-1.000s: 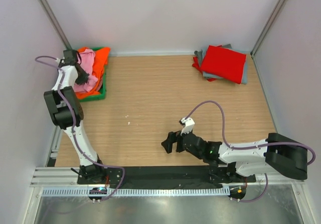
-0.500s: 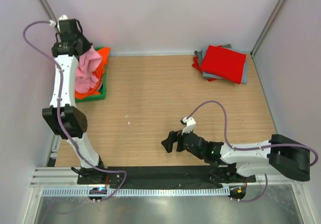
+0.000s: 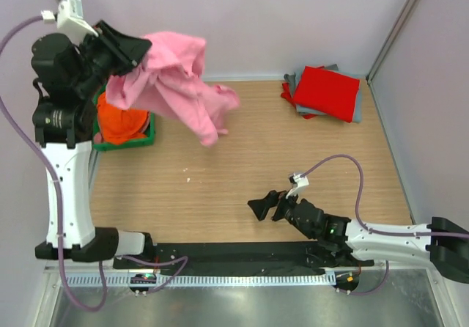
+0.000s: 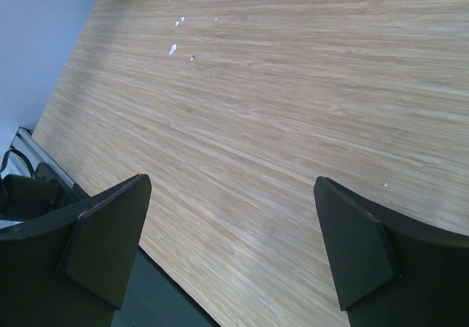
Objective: Fold and stack the t-shirts
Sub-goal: Move the tshirt to the center of the board
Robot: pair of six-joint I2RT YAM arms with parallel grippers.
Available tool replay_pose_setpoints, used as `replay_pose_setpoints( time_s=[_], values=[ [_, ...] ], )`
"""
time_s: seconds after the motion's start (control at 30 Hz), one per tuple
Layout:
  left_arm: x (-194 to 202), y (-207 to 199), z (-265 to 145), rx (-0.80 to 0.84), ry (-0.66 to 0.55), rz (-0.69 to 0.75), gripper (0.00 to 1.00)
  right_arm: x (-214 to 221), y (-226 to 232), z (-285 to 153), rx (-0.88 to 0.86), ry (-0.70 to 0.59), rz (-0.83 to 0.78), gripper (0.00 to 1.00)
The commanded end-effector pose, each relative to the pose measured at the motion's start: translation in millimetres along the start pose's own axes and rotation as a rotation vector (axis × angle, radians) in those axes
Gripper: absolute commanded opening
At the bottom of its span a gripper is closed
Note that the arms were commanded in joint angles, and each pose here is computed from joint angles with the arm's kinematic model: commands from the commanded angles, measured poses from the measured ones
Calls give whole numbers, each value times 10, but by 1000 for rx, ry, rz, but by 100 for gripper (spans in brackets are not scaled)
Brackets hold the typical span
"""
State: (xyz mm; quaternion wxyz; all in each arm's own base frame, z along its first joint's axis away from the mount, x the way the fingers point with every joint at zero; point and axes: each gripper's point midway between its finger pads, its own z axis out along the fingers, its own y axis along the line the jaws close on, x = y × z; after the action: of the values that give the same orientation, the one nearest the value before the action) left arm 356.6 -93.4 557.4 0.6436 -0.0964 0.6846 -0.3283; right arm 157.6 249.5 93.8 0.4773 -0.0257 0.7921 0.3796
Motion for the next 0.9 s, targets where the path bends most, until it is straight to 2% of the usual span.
replay_pose_setpoints(
  time_s=[0.0,0.03,0.07,0.1,0.13,0.2,0.4,0.53,0.6,0.63,0.7,0.73,0.8,0.87],
  values=[
    [594,166,-79,33,188,9,33,-166,29,-21,7,-66,36,100],
    [1028,443,-84,-14,299,-17,55,-205,57,-41,-2,-69,35,100],
    [1205,516,-297,-41,344,2,89,-232,87,-56,-10,-70,36,100],
    [1603,838,-393,-129,440,-14,96,-258,101,-66,-7,-69,33,100],
    [1772,997,-503,-184,474,-8,100,-257,93,-96,3,-53,21,100],
    [2093,1344,-819,-309,507,23,100,-380,198,-125,-5,-56,10,100],
    [2398,1566,-1148,-371,523,37,100,-631,252,-194,56,-63,-48,100],
    [2628,1772,-1287,-438,594,51,98,-478,107,-139,116,-22,-74,100],
    [2763,1892,-1409,-480,638,65,97,-366,197,-69,79,24,-77,100],
    [2735,1933,-1449,-503,609,82,97,-398,308,-25,53,23,-67,100],
    [2819,2000,-1475,-526,590,53,96,-231,321,112,78,98,-117,100],
    [2808,1938,-1379,-514,537,-34,90,-333,446,182,76,89,-134,100],
    [2957,1818,-1267,-435,563,-132,86,-210,373,346,146,131,-188,100],
    [3019,1800,-1147,-414,589,-175,83,-281,570,493,121,128,-206,99]
  ],
)
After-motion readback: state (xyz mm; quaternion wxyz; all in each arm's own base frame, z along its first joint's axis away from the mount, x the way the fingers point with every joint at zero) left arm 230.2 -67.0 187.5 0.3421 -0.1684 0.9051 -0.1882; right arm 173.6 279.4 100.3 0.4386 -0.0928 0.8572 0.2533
